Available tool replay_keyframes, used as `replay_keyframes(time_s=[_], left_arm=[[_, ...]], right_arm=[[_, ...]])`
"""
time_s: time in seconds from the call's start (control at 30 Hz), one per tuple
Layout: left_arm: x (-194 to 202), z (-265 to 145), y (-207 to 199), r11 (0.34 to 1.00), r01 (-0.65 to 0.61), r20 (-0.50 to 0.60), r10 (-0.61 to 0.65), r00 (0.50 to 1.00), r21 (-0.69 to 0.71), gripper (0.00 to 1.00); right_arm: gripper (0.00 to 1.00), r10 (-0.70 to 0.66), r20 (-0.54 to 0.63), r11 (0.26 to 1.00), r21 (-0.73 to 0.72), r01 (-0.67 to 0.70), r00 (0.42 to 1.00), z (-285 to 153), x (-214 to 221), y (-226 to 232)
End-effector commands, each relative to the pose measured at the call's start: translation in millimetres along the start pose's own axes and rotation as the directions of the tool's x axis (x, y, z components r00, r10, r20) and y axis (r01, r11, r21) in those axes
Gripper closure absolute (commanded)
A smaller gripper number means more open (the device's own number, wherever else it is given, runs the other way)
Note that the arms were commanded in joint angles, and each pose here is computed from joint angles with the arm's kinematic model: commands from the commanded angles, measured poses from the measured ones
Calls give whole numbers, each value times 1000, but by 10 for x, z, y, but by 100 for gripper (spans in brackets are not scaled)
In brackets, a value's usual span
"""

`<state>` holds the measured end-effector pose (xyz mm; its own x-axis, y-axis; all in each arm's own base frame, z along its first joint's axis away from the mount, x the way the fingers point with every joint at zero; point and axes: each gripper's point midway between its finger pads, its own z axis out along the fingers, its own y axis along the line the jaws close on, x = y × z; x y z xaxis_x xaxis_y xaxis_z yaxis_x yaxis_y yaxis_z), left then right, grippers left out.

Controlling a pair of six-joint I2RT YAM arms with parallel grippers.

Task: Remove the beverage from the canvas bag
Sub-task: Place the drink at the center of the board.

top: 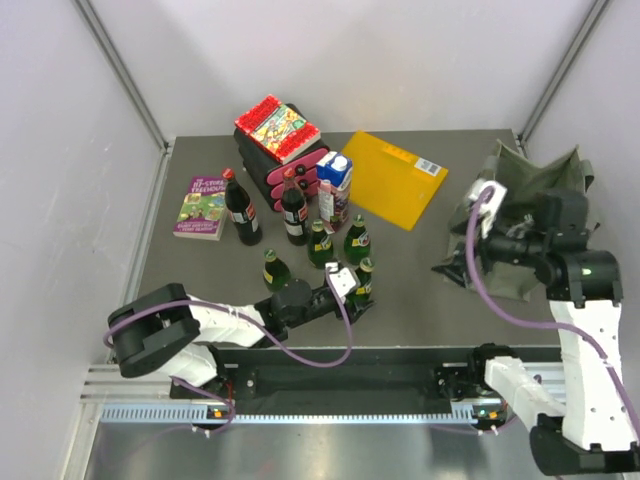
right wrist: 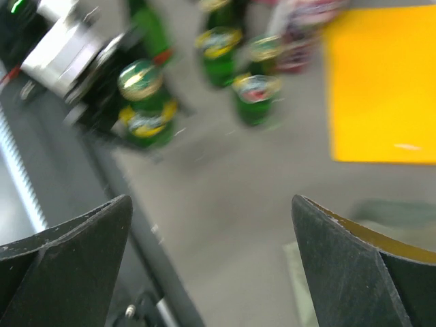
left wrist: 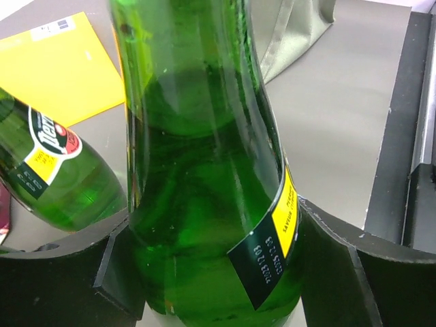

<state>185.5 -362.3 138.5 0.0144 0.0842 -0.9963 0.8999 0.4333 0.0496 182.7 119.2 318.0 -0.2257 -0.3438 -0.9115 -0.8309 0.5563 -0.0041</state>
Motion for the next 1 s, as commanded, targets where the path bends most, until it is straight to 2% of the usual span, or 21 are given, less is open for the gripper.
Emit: replay_keyframes(time_s=[0.0, 0.27, 0.53, 0.7, 0.83, 0.97], left_arm=[[-735, 1, 98, 999, 0, 295, 11, 955, -39, 100], [-502, 55, 112, 999, -1, 261, 11, 965, -40, 100], [-439, 88, 83, 1000, 6, 256, 1, 967, -27, 100], [-436, 65, 69, 1000, 19, 253, -14, 967, -17, 100], [-433, 60, 60, 1000, 24, 255, -20, 967, -13, 100], [-472, 81, 48, 1000, 24, 265, -21, 964, -7, 100]], right_arm=[[0, -144, -66, 979, -155, 132, 987, 184, 285, 275], [0, -280, -32, 908, -334, 254, 959, 579, 414, 523], [2, -291, 23, 872, -405, 275, 957, 1164, 455, 570], [10, -264, 51, 851, -457, 258, 963, 1441, 383, 586], [12, -272, 77, 819, -505, 273, 959, 1540, 324, 715], [21, -266, 96, 787, -553, 274, 959, 1593, 278, 851]])
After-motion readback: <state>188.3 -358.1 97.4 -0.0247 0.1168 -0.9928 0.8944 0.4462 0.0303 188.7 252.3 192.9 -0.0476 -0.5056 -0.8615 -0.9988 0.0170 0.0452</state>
